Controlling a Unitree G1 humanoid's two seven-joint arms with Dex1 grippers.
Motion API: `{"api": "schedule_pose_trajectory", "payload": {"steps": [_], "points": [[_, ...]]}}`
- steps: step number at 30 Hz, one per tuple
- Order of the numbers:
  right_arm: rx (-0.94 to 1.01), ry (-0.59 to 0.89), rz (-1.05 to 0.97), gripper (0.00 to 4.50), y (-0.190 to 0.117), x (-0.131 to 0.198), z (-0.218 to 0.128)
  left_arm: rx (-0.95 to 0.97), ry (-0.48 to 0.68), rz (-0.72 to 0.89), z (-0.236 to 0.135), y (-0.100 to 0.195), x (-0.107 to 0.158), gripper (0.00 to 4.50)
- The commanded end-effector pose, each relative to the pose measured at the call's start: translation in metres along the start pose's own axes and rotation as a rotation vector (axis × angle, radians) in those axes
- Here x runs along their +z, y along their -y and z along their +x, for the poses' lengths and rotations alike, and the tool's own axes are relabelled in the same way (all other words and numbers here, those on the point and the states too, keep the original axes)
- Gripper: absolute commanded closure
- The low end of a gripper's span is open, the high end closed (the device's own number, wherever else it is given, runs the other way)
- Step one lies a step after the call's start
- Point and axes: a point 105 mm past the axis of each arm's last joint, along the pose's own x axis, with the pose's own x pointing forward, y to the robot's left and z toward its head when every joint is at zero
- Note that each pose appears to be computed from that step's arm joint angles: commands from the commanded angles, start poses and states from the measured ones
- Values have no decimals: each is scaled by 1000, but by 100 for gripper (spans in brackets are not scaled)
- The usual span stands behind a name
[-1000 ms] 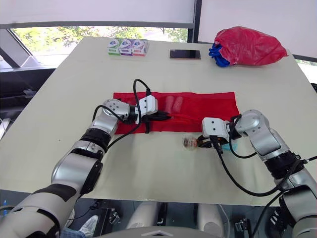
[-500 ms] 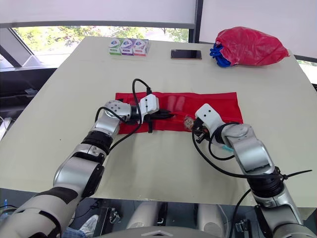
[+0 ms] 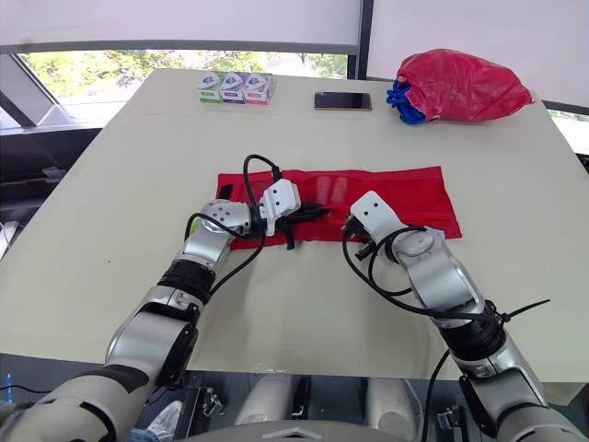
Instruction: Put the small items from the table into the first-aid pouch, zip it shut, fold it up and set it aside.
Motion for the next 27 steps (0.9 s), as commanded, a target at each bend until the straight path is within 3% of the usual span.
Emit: {"api": "schedule_pose_trajectory", "payload": {"steps": [1, 11, 19, 24, 26, 27], "points": [[-50, 34, 134, 416, 13, 12, -2, -6, 18, 55, -1, -1, 10, 450], [-33, 100, 449, 416, 6, 35, 10, -43, 19, 56, 2, 5, 9, 450], [-35, 85, 485, 416, -7, 37, 24, -52, 33, 50, 4, 8, 10, 450], [-69, 112, 539, 416, 2, 38, 25, -56, 28, 46, 4, 9, 8, 450], [-75, 120, 538, 311, 4, 39, 24, -54, 26, 44, 4, 9, 7, 450], [-78, 129, 528, 283, 4, 39, 22, -52, 24, 43, 3, 8, 7, 450]]}}
